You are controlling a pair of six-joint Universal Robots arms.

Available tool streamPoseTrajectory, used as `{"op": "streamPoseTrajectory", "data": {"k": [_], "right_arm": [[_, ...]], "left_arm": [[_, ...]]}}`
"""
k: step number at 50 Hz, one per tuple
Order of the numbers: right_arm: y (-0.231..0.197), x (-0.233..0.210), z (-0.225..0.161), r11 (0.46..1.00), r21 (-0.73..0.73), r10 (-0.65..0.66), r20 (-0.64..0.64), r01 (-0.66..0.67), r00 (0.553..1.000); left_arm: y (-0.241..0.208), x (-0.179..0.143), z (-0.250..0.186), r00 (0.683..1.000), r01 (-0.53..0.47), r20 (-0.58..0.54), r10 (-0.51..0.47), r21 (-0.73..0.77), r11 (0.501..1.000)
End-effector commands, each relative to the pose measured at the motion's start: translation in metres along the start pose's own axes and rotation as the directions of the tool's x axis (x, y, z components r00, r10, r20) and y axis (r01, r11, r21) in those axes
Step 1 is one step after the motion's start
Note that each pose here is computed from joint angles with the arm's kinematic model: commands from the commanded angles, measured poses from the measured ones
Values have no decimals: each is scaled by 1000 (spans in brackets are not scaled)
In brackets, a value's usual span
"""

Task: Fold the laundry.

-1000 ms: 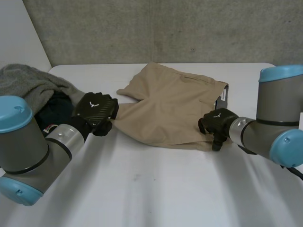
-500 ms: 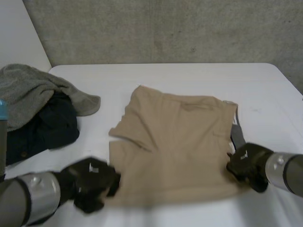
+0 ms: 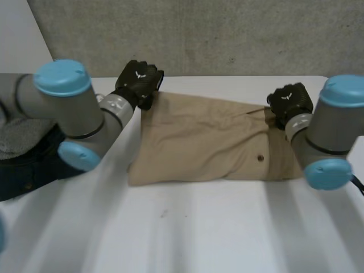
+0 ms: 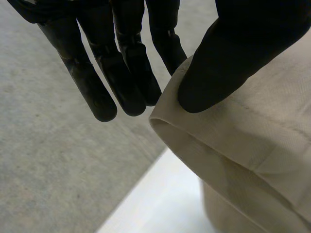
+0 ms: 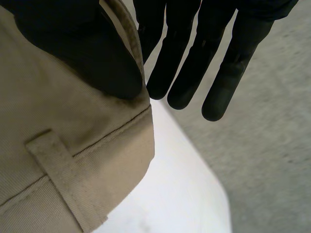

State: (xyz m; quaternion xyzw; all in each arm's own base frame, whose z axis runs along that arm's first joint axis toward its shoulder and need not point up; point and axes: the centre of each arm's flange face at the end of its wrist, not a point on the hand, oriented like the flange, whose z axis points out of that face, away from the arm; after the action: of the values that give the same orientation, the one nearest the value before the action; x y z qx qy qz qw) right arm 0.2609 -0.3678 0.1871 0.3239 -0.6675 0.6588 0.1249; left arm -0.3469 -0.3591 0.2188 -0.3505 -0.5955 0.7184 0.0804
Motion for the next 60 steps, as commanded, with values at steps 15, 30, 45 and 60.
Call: {"op": "streamPoseTrajectory", "data": {"k": [15,30,45,60], "right_arm": [[-18,6,10,967,188,183,-39,-173,982],[42,-1,-56,944,-244,271,186,-223,944],[88,-3,-17,967,-213,156,48,-143,987],[33,20,-15,969,-8,-247,-38,247,968]], "left_arm": [[-17,-2,8,981,128,129,-144,126,984],[-23,12,-74,979,200,8,-202,98,975],[1,9,-82,964,261,37,-262,28,965],[-8,-13,-102,945,310,97,-314,50,949]]}}
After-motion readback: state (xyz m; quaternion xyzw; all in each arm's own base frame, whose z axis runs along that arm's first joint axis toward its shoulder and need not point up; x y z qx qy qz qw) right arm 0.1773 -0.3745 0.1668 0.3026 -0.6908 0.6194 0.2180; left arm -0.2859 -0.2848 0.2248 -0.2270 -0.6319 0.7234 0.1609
